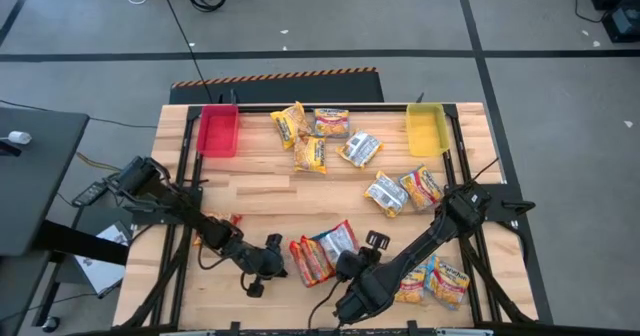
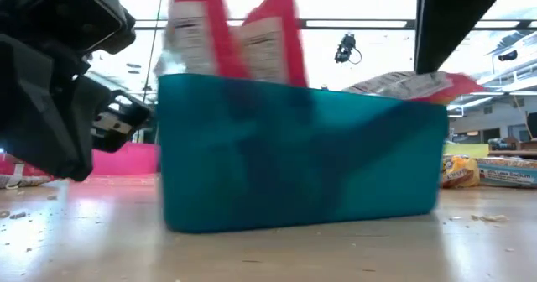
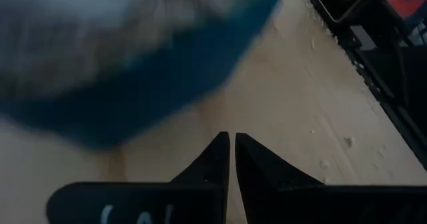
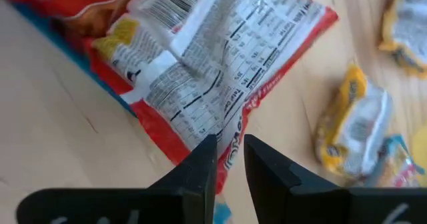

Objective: Sort Maruchan noodles
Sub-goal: Put the right red noodle pack into the blue bin

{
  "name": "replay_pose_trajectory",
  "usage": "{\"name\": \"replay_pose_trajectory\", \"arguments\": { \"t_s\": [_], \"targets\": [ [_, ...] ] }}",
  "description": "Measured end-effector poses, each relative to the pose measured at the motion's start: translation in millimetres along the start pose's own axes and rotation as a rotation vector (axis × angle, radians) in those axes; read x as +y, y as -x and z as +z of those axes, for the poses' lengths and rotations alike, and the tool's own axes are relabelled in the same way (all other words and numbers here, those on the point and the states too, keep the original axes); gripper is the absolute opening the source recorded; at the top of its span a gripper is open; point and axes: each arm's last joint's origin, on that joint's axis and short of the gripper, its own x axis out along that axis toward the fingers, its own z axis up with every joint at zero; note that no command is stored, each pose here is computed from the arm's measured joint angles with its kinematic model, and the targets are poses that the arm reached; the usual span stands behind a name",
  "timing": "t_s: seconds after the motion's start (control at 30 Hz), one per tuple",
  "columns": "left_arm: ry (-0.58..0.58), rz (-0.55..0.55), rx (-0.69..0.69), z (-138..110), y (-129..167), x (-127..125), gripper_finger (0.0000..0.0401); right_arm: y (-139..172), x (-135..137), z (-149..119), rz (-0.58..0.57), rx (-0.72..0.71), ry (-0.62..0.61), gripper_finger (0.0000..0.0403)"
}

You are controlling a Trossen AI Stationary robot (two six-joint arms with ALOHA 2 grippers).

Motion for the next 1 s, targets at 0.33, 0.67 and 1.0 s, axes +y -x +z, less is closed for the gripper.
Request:
{"name": "replay_pose_trajectory", "arguments": {
  "t_s": [0.33,0.67,1.0],
  "targets": [
    [0.020,0.021,0.000,1.8,-0.9,6.7,0.0029,50.5,-38.4,-22.1,0.031,-0.208,-0.012,0.0081],
    [0.020,0.028,-0.030,5.5,-1.2,9.4,0.0029,-34.9,-61.5,-49.9,-0.057,-0.028,0.275,0.0056],
    [0.039,0.116,-0.069,10.0,-1.9,20.0,0.0029,-24.4,-46.0,-5.8,0.224,-0.236,0.321,0.0016]
  ]
}}
